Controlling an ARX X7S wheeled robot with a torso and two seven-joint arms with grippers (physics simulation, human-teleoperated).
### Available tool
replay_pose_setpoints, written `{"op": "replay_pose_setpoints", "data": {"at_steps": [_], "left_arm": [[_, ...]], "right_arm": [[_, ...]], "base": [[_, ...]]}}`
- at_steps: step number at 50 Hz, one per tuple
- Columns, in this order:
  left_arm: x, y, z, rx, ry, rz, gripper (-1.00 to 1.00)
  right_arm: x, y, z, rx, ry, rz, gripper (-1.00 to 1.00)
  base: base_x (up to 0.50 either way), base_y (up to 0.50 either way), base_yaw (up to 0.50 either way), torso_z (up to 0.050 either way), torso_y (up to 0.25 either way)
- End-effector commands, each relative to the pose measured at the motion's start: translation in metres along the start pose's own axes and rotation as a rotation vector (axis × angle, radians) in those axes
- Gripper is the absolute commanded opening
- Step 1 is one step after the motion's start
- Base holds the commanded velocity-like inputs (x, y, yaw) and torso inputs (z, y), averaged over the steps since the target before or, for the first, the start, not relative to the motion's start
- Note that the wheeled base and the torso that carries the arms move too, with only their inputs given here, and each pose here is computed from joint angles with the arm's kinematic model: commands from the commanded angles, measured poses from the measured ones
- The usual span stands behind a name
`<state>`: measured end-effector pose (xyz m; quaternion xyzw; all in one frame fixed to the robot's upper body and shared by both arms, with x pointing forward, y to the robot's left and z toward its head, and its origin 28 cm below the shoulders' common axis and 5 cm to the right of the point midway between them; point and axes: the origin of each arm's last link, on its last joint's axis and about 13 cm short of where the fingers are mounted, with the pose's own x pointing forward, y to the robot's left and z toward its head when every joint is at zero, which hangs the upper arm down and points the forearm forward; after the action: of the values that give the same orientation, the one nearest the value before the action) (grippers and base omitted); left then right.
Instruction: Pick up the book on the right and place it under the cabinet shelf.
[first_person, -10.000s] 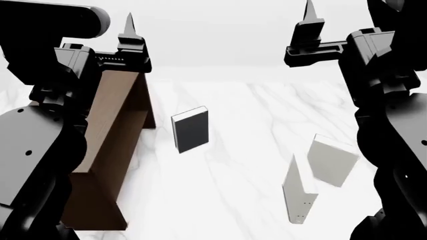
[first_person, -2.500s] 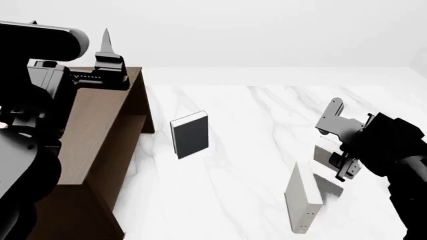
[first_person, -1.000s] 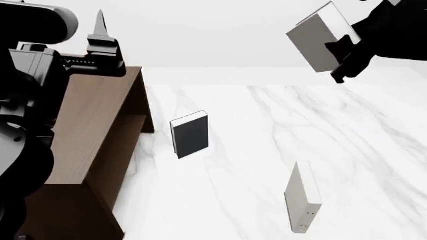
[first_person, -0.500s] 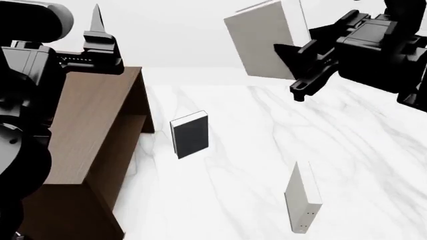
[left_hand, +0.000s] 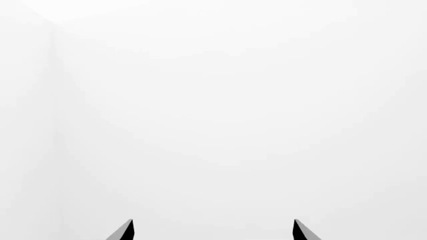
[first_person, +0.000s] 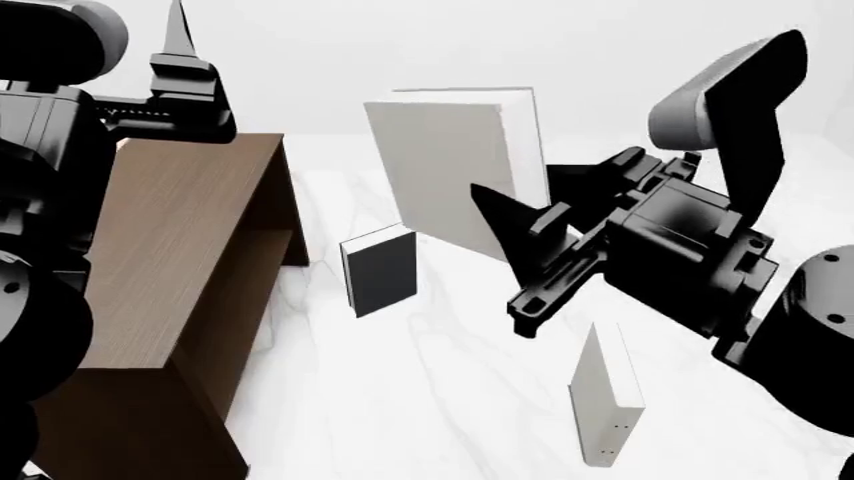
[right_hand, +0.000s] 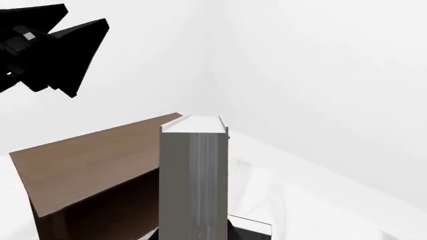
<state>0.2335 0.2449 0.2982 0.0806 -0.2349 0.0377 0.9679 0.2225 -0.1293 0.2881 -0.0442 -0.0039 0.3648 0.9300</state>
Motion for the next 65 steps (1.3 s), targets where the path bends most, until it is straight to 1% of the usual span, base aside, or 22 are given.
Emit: {"op": "replay_pose_setpoints", "data": {"at_steps": [1, 10, 15, 30, 44, 55, 65], "left_arm": [[-0.001, 0.001, 0.001, 0.007, -0.009, 0.005, 1.00], [-0.002, 0.003, 0.000, 0.009, -0.005, 0.009, 1.00], [-0.003, 0.002, 0.000, 0.007, -0.006, 0.009, 1.00], [-0.004, 0.003, 0.000, 0.006, -0.007, 0.005, 1.00], [-0.003, 0.002, 0.000, 0.013, -0.007, 0.002, 1.00], [-0.004, 0.003, -0.004, 0.011, 0.001, 0.005, 1.00], [-0.006, 0.004, -0.007, 0.007, 0.006, 0.008, 1.00]], "right_arm": [[-0.007, 0.024, -0.020, 0.086, -0.052, 0.002, -1.00], [-0.004, 0.035, -0.037, 0.161, -0.057, 0.017, -1.00], [-0.002, 0.043, -0.049, 0.207, -0.057, 0.039, -1.00], [0.006, 0.058, -0.088, 0.337, -0.044, 0.077, -1.00], [0.012, 0.071, -0.108, 0.422, -0.031, 0.116, -1.00], [0.017, 0.083, -0.128, 0.520, -0.015, 0.149, -1.00], [0.024, 0.090, -0.144, 0.581, -0.011, 0.158, -1.00]], "base": [[0.00, 0.00, 0.00, 0.000, 0.000], [0.00, 0.00, 0.00, 0.000, 0.001], [0.00, 0.00, 0.00, 0.000, 0.000], [0.00, 0.00, 0.00, 0.000, 0.001], [0.00, 0.00, 0.00, 0.000, 0.001], [0.00, 0.00, 0.00, 0.001, 0.001], [0.00, 0.00, 0.00, 0.000, 0.001]]}}
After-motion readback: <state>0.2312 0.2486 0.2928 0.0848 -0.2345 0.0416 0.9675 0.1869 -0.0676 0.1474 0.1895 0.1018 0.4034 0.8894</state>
